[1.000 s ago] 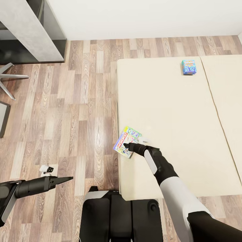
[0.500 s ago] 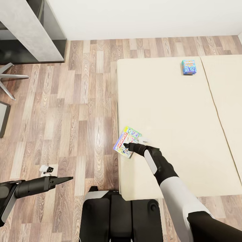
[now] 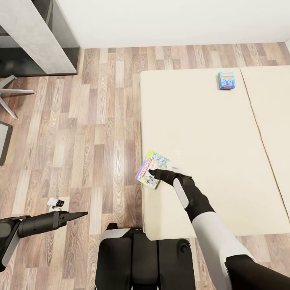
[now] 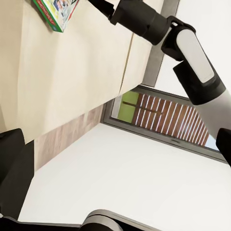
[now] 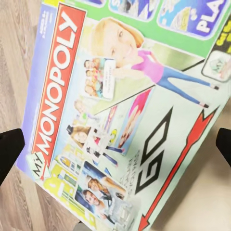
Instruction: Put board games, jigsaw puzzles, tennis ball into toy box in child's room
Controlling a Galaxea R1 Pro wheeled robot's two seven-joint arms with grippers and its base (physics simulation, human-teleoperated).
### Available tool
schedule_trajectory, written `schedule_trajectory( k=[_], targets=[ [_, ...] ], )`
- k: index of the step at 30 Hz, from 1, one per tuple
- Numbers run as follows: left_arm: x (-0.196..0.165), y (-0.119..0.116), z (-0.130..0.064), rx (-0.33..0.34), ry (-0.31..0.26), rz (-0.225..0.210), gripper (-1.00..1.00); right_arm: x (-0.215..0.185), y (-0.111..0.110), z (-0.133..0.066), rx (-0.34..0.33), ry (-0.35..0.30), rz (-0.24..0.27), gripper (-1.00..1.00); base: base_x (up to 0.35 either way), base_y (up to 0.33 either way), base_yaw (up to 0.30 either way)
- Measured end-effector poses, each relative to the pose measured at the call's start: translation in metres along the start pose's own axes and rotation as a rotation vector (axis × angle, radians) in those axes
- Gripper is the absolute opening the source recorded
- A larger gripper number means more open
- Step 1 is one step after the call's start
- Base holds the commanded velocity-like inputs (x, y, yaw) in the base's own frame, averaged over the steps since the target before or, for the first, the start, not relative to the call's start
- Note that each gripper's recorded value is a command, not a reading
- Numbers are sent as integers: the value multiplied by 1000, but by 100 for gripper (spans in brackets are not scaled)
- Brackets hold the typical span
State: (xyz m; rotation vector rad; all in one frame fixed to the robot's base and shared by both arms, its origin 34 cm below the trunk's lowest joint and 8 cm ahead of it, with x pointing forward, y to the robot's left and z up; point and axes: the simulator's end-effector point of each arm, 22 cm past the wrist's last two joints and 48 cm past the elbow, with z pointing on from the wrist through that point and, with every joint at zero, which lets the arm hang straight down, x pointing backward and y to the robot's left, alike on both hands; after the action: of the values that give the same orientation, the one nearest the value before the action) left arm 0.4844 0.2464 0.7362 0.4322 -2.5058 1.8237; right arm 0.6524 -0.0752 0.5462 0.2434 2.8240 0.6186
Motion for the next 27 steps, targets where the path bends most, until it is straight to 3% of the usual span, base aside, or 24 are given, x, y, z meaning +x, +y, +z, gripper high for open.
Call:
schedule_trajectory(
  k=[27],
  targets=[
    [-3, -6, -2, 2, -6, 15, 100, -2, 0, -16, -10, -32, 12, 100, 0, 0, 0]
  ],
)
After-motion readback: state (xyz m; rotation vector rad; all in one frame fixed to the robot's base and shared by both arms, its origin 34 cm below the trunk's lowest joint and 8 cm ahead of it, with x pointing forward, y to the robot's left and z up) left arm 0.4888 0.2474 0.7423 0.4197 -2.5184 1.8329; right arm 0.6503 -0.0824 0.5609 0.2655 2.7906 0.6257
